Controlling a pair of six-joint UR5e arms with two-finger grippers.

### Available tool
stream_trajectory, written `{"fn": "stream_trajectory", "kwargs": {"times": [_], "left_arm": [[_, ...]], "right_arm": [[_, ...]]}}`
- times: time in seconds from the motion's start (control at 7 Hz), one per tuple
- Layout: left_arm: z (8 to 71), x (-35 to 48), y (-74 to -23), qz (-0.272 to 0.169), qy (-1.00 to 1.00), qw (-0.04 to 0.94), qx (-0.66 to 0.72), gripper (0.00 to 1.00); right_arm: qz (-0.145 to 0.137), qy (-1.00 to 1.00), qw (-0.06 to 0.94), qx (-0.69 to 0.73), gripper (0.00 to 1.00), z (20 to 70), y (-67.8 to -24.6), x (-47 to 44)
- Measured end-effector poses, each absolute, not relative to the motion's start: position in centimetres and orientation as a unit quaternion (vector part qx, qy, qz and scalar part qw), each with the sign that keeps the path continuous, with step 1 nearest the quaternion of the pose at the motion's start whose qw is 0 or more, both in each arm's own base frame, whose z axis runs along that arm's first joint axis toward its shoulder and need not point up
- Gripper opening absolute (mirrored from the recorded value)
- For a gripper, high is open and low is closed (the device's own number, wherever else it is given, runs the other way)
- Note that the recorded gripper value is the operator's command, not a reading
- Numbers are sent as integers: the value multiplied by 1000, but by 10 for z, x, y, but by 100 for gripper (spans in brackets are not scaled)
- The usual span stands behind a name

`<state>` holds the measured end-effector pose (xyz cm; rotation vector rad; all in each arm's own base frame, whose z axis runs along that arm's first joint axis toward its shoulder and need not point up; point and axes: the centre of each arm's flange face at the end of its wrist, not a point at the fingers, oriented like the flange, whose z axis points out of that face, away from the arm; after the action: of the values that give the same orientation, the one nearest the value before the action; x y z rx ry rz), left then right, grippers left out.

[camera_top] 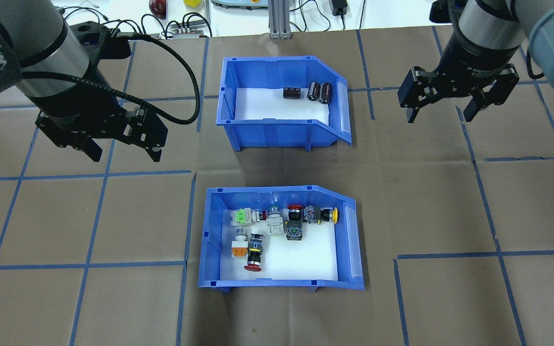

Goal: Place button box in front

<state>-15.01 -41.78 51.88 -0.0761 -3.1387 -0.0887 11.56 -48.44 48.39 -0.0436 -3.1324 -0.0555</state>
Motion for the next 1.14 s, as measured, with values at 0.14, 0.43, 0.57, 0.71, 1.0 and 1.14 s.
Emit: {"fn": "stream_trajectory", "kwargs": {"times": [0.14, 0.43, 0.57, 0.71, 1.0, 1.14], "left_arm": [[519, -150, -418, -28, -999, 0, -24, 100], [521, -150, -416, -27, -999, -1, -25, 100], [524, -150, -414, -25, -999, -3, -25, 100], [526, -150, -412, -23, -999, -4, -25, 100], [526, -149, -412, -24, -999, -5, -26, 100], [522, -150, -417, -27, -999, -4, -24, 100]], "right_arm": [[-17, -1000, 4, -13, 100, 484, -484, 116], [-17, -1000, 4, -13, 100, 484, -485, 116], [-18, -1000, 4, -9, 100, 483, -485, 115], [-18, -1000, 4, 6, 100, 482, -487, 115], [-14, -999, 3, 46, 100, 478, -492, 115], [-17, -998, 3, 53, 100, 473, -498, 115]]}}
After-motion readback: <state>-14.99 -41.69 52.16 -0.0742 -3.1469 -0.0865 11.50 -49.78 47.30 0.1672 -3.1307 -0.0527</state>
